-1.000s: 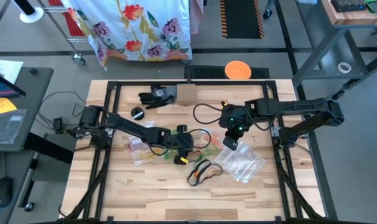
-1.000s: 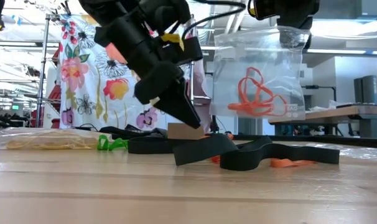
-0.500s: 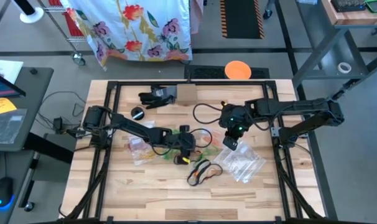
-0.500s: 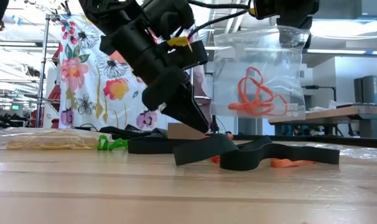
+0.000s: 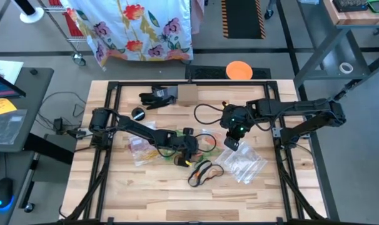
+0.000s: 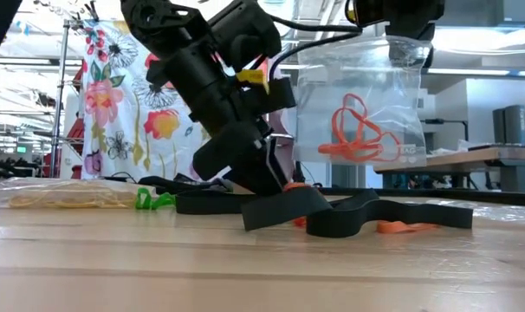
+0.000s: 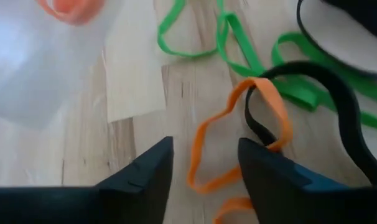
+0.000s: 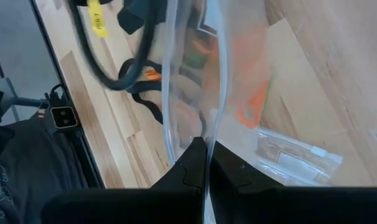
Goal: Sort rubber bands
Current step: Put the orange rubber band into the transparent zip tie, then put the orange rubber band into the transparent zip bag
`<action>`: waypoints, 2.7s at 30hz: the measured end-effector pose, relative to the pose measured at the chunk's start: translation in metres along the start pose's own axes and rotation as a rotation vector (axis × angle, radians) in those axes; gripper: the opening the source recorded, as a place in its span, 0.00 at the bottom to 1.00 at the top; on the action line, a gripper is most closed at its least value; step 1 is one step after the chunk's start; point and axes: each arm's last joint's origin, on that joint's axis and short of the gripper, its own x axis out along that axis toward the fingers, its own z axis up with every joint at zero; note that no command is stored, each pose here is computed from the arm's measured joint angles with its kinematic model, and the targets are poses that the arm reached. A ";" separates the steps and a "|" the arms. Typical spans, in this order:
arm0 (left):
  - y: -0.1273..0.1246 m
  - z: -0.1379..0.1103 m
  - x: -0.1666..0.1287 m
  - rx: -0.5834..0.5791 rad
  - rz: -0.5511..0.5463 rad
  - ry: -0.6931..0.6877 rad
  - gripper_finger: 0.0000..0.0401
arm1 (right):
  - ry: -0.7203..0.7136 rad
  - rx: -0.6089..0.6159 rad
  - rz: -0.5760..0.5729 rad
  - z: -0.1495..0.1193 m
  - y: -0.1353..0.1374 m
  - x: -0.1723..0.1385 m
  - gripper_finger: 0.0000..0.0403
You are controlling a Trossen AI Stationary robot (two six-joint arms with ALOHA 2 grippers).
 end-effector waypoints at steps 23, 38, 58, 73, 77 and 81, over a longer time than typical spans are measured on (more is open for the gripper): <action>0.002 0.026 -0.056 0.027 -0.060 -0.085 0.00 | 0.005 -0.012 0.002 -0.002 0.003 0.001 0.01; -0.001 0.021 -0.044 -0.035 0.009 -0.051 0.13 | -0.002 -0.010 0.004 -0.001 0.002 0.001 0.01; -0.009 0.002 -0.011 0.011 -0.091 0.027 0.43 | 0.000 -0.019 0.001 -0.001 0.002 0.001 0.01; -0.005 0.003 -0.012 0.035 -0.089 0.021 0.02 | -0.001 -0.020 0.002 -0.001 0.003 0.001 0.01; -0.001 0.008 -0.020 0.037 -0.043 0.032 0.01 | 0.000 -0.019 0.002 -0.001 0.003 0.001 0.01; 0.008 0.030 -0.050 -0.011 0.004 -0.035 0.00 | 0.001 -0.019 0.001 -0.001 0.003 0.001 0.01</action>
